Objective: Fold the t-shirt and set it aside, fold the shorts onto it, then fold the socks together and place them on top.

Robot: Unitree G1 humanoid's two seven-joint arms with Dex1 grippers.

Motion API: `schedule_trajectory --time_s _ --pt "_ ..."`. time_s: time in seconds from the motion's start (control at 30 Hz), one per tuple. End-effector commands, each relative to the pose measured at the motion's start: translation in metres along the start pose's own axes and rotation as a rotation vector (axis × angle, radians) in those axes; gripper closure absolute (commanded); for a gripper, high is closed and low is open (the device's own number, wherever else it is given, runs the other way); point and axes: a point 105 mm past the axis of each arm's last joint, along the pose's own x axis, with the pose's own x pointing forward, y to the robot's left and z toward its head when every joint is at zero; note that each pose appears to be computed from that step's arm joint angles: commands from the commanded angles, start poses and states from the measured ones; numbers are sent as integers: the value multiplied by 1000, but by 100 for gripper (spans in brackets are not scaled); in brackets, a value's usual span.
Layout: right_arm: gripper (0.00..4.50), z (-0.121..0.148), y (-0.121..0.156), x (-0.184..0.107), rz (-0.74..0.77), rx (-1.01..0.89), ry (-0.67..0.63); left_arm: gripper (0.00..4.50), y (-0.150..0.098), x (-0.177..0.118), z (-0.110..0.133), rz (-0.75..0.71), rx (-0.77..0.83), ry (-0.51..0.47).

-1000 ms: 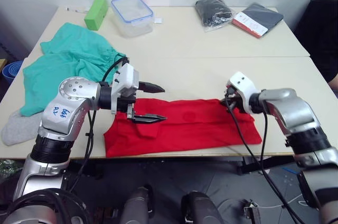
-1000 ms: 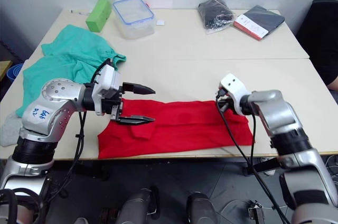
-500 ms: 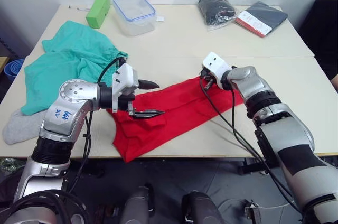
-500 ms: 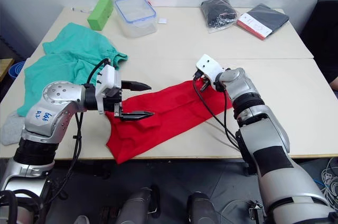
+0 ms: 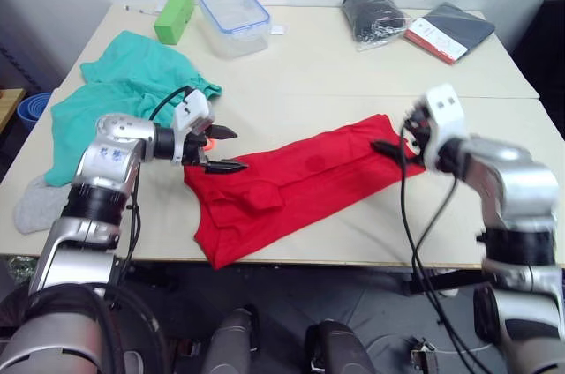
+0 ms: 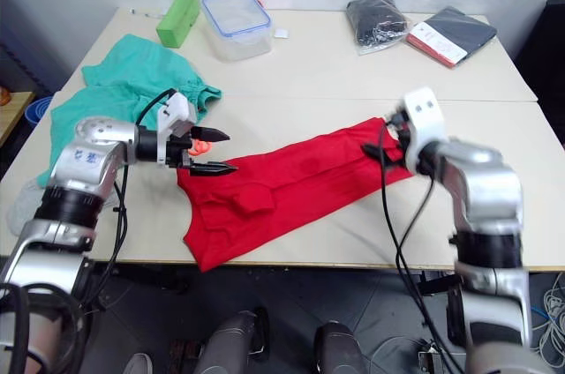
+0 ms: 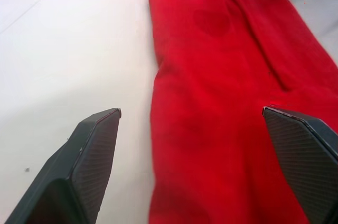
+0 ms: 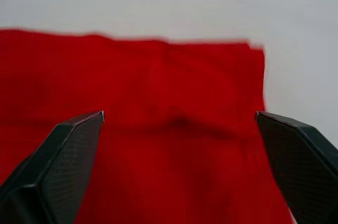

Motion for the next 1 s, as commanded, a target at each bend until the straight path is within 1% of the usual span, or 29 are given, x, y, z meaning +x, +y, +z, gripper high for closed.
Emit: schedule_trajectory --time_s 0.03,0.1,0.17,0.23,0.3,0.4,0.5,0.6,0.63,0.8,0.87,0.9,0.93,1.0 --pt "2 -5 6 -28 -71 85 -24 0 8 0 -5 -16 28 63" --pt "2 -19 12 -31 -87 174 -4 0 6 2 -11 -57 23 103" --pt "2 -28 17 -30 -101 220 10 0 5 4 -16 -82 26 135" --pt "2 -33 19 -27 -115 238 17 0 7 6 -20 -67 42 162" --pt "2 -38 20 -21 -124 264 22 0 13 7 -22 -20 64 182" --pt "2 -46 21 -8 -126 266 32 0 17 9 -22 4 40 173" --pt "0 -46 25 5 -104 327 12 61 14 9 -26 -25 43 187" --pt "0 -45 34 18 -64 356 11 149 13 9 -33 -20 34 208" --pt "0 -45 36 22 -57 356 14 187 13 9 -35 -20 31 211" --pt "0 -45 41 38 -31 406 14 335 10 11 -40 -30 27 217" --pt "0 -43 40 45 -25 432 13 403 9 11 -42 -35 27 218" --pt "0 -43 39 49 -26 440 13 427 8 11 -42 -37 25 218" --pt "19 -42 38 51 -27 436 12 449 8 11 -43 -38 24 218" --pt "65 -43 37 54 -34 388 25 450 7 11 -43 -41 18 215"
